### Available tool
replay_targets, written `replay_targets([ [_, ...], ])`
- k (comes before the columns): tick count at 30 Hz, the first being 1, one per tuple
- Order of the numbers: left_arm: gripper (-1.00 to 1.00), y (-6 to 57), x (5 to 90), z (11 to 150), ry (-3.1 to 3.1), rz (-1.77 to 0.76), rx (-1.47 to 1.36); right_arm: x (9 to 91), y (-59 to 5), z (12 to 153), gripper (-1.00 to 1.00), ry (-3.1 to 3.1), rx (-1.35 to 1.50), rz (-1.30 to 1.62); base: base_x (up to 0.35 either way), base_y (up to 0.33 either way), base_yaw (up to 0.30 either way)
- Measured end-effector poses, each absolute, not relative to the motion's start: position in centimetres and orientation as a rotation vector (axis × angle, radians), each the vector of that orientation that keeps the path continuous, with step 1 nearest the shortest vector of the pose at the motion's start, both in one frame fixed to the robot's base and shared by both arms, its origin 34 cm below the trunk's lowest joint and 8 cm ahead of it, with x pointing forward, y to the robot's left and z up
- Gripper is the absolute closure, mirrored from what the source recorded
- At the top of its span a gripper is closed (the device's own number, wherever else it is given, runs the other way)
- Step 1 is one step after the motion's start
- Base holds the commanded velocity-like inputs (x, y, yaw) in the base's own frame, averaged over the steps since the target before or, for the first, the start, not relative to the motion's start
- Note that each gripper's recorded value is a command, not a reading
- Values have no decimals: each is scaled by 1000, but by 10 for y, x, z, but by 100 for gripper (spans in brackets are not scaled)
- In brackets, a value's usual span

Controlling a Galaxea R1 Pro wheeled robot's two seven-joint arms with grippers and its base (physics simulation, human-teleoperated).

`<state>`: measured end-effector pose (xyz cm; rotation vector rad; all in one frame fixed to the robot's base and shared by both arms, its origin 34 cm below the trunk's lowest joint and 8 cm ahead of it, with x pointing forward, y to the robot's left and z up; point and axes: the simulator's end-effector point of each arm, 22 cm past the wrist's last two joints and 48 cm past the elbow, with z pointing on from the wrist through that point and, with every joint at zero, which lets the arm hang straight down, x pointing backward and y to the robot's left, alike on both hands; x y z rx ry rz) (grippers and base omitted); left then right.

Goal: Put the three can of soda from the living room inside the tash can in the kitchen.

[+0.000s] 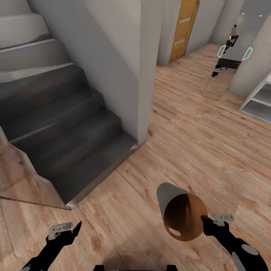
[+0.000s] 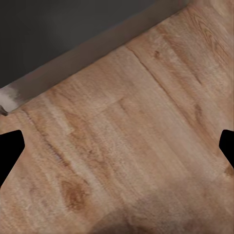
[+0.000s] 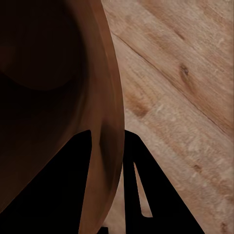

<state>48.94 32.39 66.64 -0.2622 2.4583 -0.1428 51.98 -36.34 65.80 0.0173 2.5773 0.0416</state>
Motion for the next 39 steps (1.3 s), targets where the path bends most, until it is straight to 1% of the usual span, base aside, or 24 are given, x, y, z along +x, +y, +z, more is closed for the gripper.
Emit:
replay_targets([
  [39,-100,316,503,685,2410,-163,-242,537,-364,683,100,2513,17,41,0,0,0],
])
